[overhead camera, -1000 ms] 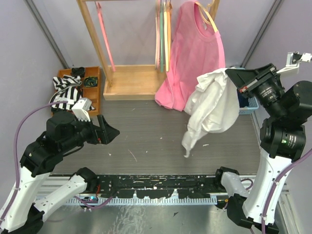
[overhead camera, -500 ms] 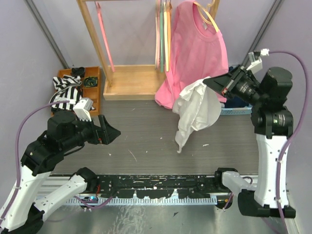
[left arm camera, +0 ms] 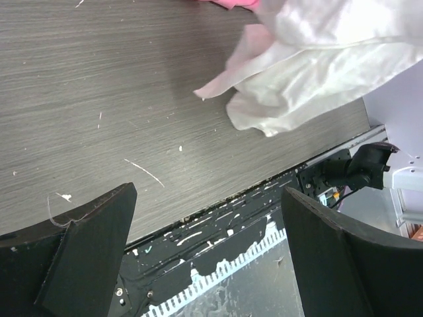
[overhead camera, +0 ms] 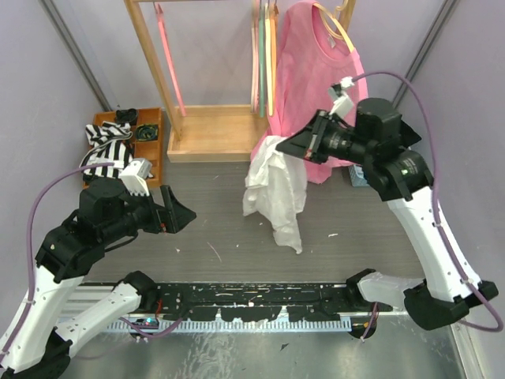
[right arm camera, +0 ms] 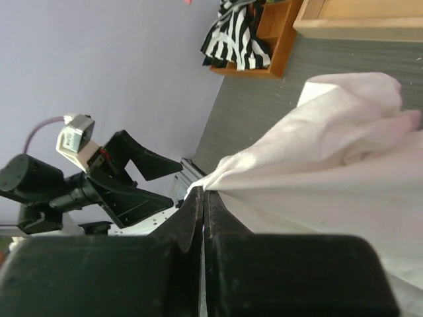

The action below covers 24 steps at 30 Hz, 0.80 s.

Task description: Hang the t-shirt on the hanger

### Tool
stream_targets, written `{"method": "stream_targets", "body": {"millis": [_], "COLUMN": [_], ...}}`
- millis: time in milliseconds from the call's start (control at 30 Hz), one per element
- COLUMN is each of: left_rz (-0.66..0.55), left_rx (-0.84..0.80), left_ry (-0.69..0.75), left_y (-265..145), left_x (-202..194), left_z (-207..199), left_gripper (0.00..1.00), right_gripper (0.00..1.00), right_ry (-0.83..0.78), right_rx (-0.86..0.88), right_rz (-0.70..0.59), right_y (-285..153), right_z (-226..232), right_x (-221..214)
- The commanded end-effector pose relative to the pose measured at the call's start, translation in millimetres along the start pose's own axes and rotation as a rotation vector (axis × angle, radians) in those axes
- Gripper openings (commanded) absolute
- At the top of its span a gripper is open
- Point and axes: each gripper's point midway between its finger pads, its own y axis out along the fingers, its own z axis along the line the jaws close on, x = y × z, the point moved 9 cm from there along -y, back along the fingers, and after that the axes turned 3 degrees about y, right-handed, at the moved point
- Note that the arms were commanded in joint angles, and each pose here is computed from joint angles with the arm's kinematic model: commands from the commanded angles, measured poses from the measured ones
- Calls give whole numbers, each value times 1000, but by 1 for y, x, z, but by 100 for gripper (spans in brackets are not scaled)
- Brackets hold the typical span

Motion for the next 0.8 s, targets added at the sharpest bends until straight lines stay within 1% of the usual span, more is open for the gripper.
{"method": "stream_targets", "body": {"millis": [0,100,233,333,467,567,767], "left_rz": [-8,-20,-39,-64,-88,-76,-62], "left_rx": [-24,-99,-241,-295,-327,-339,-249], "left_ry": [-11,-16,-10,-4,-6,-9,0], "left_y": [-6,-7,-5,-4,-1,8,30], "left_x": [5,8,15,20,26,28,32], "left_z": [-5,-13,-27,-33,-37,-39,-32], "left_gripper": [98,98,98,98,98,98,98], "right_gripper": [1,1,1,1,1,1,1], "right_ry": [-107,-123,-135,-142,-146,-146,-152], "right_rx": [50,42,46,46,48,53,63], "right_rz": [-70,-40,-11,-1,19,33,55], "right_y": [29,52,75,88,102,109,117], "right_z": [27,32,38,41,41,41,42], "right_x": [-3,-17,-28,-32,-37,-41,-47]}}
